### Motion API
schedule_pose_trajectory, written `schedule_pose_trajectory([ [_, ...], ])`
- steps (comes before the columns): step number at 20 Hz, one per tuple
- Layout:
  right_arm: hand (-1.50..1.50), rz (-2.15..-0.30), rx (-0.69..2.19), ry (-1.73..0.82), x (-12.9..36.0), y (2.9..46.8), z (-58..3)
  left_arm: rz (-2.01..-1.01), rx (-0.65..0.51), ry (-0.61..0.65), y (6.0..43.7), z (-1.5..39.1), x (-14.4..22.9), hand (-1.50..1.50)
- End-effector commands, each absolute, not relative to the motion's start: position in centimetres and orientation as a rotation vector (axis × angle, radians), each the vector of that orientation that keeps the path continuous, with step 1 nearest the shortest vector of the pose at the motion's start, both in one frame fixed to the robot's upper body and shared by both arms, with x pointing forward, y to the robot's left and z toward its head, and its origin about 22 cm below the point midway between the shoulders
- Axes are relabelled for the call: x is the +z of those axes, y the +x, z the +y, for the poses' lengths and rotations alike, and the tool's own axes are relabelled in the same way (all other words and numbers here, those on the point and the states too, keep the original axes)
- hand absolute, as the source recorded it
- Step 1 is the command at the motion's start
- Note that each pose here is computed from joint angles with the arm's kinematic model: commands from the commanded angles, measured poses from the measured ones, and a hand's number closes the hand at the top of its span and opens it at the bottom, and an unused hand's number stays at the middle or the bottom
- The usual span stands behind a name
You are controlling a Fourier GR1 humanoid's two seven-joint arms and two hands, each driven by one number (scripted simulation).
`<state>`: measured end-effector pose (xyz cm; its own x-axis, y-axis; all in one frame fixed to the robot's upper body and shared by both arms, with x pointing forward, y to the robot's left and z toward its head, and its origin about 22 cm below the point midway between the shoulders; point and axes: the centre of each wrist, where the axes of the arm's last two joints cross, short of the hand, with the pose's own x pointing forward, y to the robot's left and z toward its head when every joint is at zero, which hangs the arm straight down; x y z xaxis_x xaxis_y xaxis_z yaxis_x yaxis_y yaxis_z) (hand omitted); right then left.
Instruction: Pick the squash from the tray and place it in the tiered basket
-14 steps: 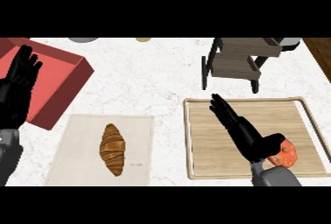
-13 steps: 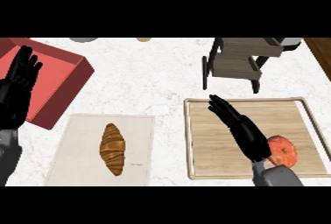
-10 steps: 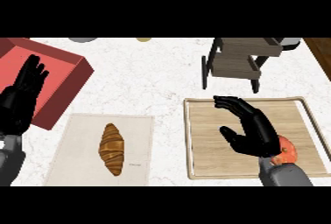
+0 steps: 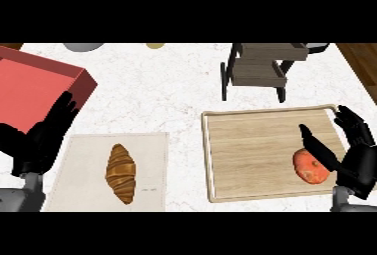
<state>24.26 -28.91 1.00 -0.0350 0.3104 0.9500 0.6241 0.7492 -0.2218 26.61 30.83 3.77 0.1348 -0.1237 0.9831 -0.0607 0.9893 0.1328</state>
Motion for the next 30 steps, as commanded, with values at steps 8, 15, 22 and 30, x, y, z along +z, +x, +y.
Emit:
schedule_pose_trajectory([
  [8, -1.50, -1.290, 0.086, -1.277, 2.3, 17.5, -33.8, -1.431, -0.078, 0.127, 25.7, 30.0, 3.5, 0.00],
  [15, -1.50, -0.874, 0.443, -1.049, 3.6, 15.1, -31.6, -1.421, -0.094, 0.091, 26.0, 30.0, 4.3, 0.00],
  [22, -1.50, -0.748, 0.417, -1.093, 12.3, 18.3, -25.8, -1.430, -0.119, 0.063, 26.5, 28.8, 3.7, 0.00],
  [30, -1.50, -0.604, 0.369, -1.103, 10.6, 21.0, -22.9, -1.429, -0.091, 0.061, 25.3, 29.1, 3.4, 0.00],
])
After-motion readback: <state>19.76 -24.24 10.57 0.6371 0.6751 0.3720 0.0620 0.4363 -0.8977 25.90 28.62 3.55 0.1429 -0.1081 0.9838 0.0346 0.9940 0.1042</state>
